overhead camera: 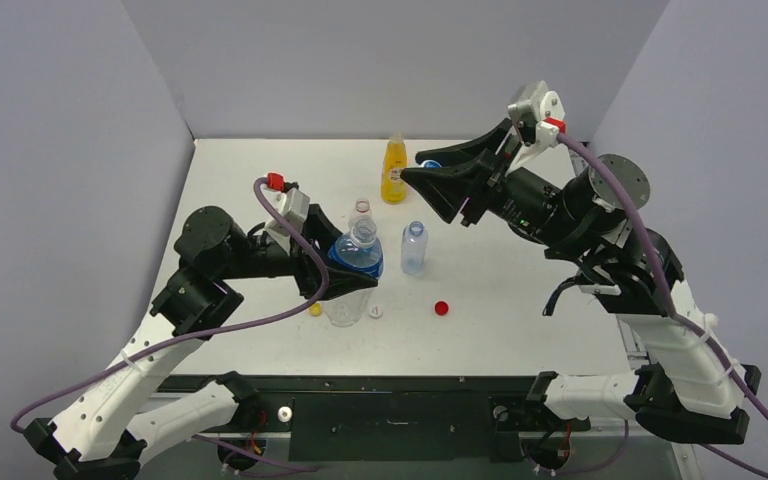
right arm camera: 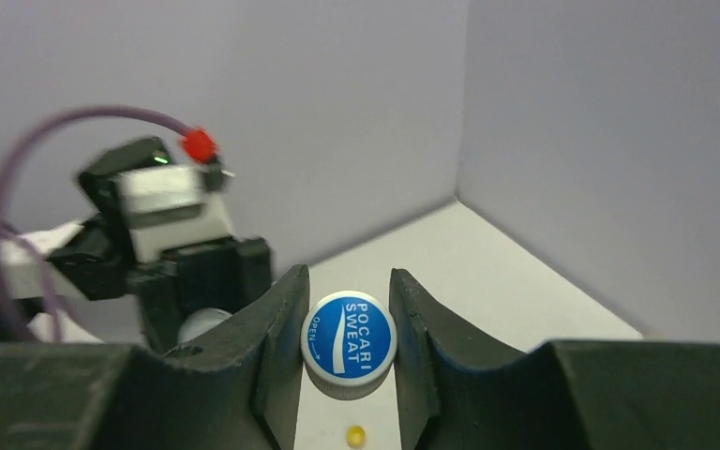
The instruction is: Unscrew the bottle caps
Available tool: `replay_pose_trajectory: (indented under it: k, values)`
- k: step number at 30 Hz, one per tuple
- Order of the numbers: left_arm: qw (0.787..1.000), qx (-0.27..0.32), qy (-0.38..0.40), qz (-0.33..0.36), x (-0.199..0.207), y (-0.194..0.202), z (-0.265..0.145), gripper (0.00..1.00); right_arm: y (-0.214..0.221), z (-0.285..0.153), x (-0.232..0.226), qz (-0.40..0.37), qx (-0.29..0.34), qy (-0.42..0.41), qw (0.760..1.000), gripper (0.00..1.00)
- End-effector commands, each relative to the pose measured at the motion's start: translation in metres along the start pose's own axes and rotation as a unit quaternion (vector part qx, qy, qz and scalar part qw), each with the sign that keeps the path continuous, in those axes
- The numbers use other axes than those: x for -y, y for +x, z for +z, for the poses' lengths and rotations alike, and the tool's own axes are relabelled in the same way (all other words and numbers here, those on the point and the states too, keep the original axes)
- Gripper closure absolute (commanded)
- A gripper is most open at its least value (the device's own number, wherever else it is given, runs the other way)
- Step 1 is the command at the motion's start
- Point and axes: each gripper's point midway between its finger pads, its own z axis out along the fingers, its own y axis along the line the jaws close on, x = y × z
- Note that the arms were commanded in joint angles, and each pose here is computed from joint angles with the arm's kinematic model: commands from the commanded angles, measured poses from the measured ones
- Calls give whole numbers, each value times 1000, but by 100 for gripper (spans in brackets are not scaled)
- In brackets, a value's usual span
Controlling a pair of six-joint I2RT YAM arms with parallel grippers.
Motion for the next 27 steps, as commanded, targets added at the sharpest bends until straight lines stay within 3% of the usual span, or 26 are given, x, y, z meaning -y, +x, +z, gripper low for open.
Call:
replay_pose_trajectory:
  k: [1,3,6,12,17,27]
  values:
    - [999,15,12,27,9,-8,-5,74,34,-22,71,25,-29,149,988,100]
    - [999,16,12,33,10,-6,-7,73,65,-42,119,48,-48,250,966,100]
    - [999,14,13,45,12,-2,-10,71,135,-86,190,87,-99,407,904,100]
    - [997,6,-4,70,6,9,-15,70,253,-144,248,145,-165,531,818,100]
    - [995,-8,-25,91,-3,22,-19,69,337,-169,263,167,-218,575,771,100]
    - [993,-11,-42,110,-8,28,-23,66,455,-179,269,220,-260,597,727,100]
